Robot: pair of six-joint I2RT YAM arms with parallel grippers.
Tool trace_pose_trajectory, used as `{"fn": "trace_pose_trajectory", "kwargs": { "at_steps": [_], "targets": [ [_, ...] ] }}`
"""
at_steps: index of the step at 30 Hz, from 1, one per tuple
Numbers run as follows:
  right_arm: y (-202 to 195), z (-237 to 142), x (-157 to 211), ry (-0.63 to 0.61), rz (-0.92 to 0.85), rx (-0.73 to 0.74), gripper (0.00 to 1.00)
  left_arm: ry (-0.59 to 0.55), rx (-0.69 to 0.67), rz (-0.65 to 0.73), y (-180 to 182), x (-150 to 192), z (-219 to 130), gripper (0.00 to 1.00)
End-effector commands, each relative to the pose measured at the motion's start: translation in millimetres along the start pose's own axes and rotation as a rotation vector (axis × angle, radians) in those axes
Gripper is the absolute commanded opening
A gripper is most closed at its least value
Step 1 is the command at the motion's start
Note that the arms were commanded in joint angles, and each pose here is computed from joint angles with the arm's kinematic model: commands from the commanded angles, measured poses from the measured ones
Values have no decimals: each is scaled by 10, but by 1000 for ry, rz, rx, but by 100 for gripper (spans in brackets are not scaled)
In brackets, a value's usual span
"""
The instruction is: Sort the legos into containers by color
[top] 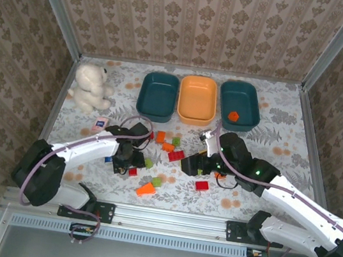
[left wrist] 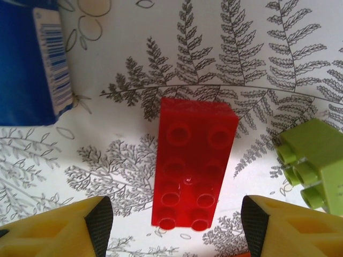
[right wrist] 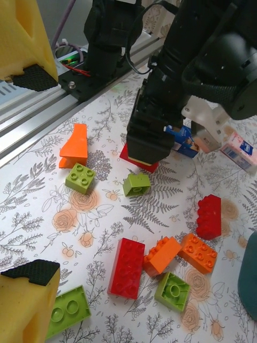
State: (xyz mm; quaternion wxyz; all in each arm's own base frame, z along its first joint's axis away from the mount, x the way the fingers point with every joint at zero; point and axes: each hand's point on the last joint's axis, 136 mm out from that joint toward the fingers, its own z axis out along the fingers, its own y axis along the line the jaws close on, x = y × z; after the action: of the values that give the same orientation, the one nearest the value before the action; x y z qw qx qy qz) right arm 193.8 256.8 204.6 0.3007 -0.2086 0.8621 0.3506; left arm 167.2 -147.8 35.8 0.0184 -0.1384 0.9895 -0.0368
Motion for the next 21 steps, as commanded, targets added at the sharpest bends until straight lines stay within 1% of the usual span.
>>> {"fn": "trace_pose_trajectory", "kwargs": {
  "at_steps": [1, 3, 9, 12, 15, 16, 17, 20, 21],
  "targets": [
    [14, 14, -65, -24, -6, 2, 85, -11, -12, 40, -21, -38, 93, 68],
    [17, 33, -75, -21, -2, 2, 85, -3, -21, 61, -40, -45, 137, 67],
    [13, 56, -110, -19, 4, 11, 84, 6, -44, 95, -5, -34, 250, 59],
    [-1, 64, -109, -19, 17, 17, 84, 8, -37, 111, -3, -26, 293, 50],
    [-3, 59, -109, -21, 31, 19, 84, 3, -44, 124, 13, -31, 278, 39],
    [-9, 54, -114, -25, 37, 21, 84, -3, -49, 126, 23, -41, 263, 32],
    [-9, 51, -119, -29, 38, 21, 84, -7, -54, 128, 36, -44, 252, 28],
    [-9, 33, -153, -40, 39, 29, 84, -37, -70, 135, 74, -82, 124, 26],
    [-14, 17, -176, -44, 38, 37, 83, -60, -68, 142, 59, -124, 33, 26]
  ]
}}
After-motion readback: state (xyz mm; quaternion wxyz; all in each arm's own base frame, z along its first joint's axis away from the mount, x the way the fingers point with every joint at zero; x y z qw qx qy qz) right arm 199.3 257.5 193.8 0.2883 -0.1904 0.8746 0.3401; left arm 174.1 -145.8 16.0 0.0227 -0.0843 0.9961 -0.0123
